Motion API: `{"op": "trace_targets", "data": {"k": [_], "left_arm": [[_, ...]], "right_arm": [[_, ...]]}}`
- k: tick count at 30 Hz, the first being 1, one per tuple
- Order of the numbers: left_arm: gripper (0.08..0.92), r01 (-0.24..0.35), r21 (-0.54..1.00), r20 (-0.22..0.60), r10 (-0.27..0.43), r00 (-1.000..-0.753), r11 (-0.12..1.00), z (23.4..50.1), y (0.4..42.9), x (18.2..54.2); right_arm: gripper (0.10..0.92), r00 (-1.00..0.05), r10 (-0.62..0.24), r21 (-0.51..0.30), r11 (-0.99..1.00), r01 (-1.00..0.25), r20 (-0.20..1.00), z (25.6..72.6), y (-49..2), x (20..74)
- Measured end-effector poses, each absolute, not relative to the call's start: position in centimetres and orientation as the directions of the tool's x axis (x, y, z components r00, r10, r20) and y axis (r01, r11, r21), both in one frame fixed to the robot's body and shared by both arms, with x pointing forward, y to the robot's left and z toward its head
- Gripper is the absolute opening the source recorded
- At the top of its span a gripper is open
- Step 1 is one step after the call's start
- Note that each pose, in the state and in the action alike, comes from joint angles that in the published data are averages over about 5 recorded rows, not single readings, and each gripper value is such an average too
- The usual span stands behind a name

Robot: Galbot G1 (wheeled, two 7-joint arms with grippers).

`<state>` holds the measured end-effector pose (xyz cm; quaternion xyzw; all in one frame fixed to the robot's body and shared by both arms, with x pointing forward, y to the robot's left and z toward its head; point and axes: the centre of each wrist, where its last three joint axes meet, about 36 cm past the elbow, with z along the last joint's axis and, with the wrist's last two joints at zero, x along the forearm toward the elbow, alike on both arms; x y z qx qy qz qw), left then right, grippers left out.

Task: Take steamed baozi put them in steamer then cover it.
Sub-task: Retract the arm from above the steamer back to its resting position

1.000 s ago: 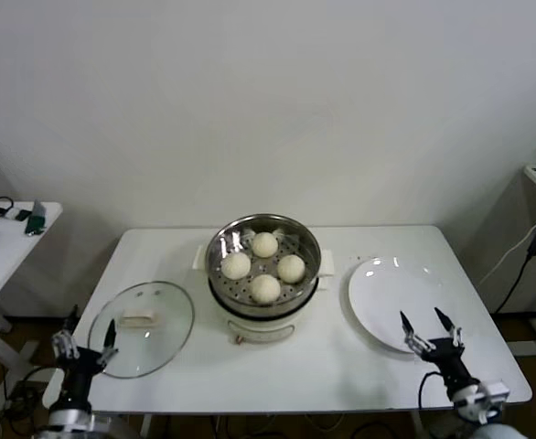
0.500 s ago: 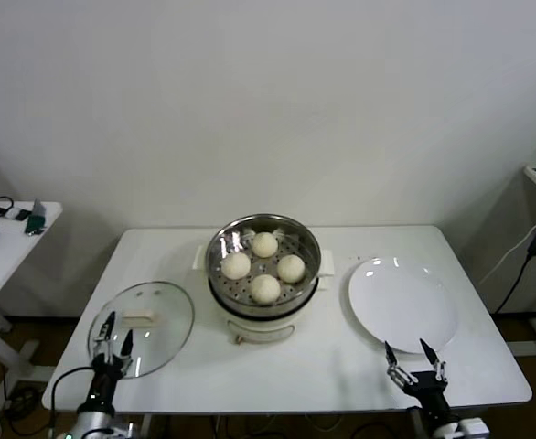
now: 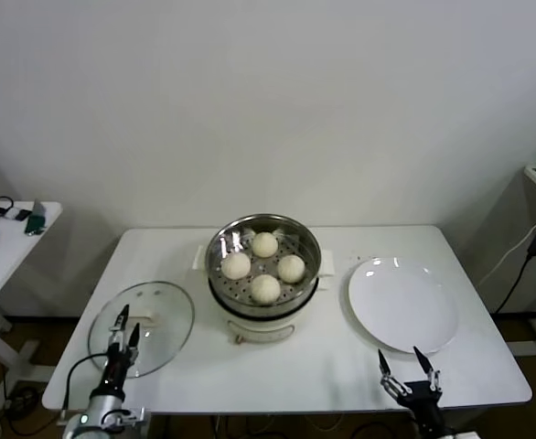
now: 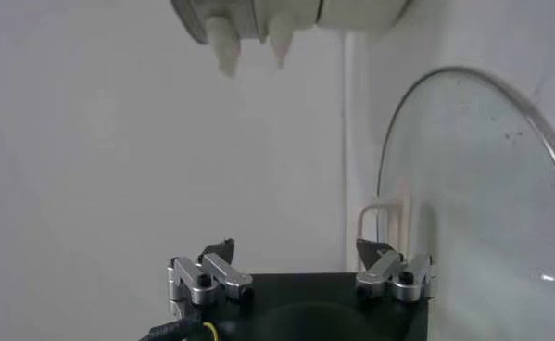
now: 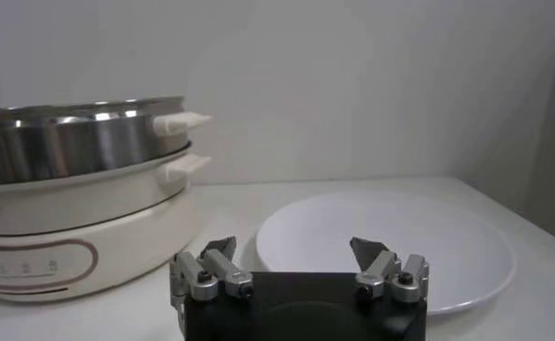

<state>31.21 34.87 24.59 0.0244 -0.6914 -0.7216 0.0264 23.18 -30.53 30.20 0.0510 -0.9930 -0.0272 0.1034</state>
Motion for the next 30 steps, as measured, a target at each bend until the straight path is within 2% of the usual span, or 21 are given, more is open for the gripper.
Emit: {"op": "trace_targets", "data": {"k": [12,18,30], "left_arm": [[0.823,0.021,0.996,0.013,-0.087,-0.996,-0.085,23.5,36.6,34.8],[0.804,0.04,0.994,0.031,-0.089,-0.996,-0.098,23.2,37.1,35.4],[0.437,0.059,0.993,0.05,-0.085,-0.995,-0.105,22.9,37.0,35.8]], "right_arm": [[0.823,-0.975,-0.114,0.064,0.993,-0.104,0.189,30.9,-29.8,22.7],[0.823,-0.975,-0.118,0.066,0.992,-0.108,0.187,30.8,-29.3,22.7],[0.823,-0.976,-0.122,0.057,0.992,-0.113,0.182,30.9,-28.9,23.2]]}}
